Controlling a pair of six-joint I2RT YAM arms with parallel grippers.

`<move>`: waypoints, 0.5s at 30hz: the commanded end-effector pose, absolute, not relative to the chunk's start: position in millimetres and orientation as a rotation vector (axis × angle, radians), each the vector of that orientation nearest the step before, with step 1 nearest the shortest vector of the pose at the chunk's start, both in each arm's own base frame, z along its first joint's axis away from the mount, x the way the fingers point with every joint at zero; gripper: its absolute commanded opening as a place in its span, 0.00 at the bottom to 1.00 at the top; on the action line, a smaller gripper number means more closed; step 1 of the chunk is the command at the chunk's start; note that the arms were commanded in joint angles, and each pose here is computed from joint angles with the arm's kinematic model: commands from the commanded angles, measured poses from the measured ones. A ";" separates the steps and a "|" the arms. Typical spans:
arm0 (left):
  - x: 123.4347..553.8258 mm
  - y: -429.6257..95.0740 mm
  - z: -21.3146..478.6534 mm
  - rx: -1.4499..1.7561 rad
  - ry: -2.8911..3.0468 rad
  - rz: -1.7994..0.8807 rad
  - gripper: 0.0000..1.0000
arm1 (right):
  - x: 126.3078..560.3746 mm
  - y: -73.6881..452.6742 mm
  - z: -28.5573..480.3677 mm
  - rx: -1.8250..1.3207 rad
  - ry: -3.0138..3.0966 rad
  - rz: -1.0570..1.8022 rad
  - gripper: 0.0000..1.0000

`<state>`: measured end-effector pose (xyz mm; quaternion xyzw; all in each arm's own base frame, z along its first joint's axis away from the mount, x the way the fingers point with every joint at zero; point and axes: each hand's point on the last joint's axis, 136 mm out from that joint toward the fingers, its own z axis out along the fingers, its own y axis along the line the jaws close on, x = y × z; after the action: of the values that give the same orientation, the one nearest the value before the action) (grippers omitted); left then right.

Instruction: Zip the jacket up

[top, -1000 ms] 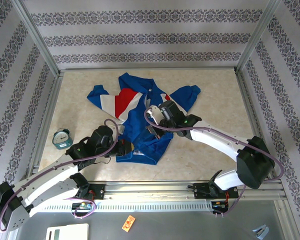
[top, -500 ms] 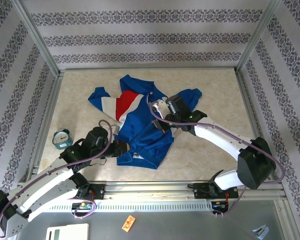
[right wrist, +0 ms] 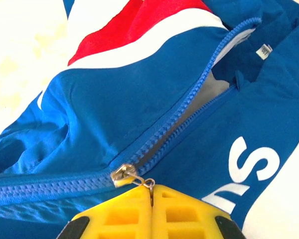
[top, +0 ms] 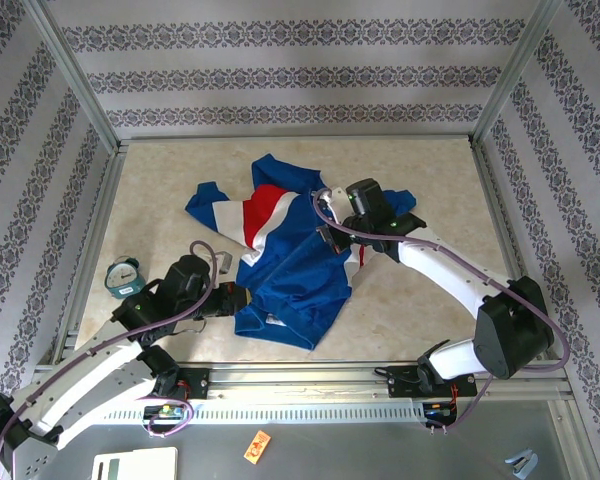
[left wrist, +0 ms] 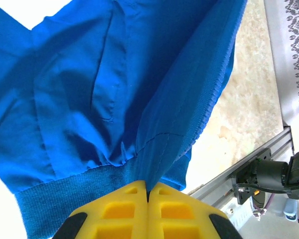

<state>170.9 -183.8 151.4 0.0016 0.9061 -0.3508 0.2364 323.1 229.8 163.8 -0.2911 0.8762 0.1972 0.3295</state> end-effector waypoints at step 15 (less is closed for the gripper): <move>157.9 -153.6 145.9 -0.050 2.531 -0.823 0.00 | 362.1 186.3 199.4 -0.574 2.237 0.383 0.00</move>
<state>164.7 -169.7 152.3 -0.0073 0.9112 -0.3312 0.2449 339.3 202.9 173.2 -0.2560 0.8852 0.1803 0.3439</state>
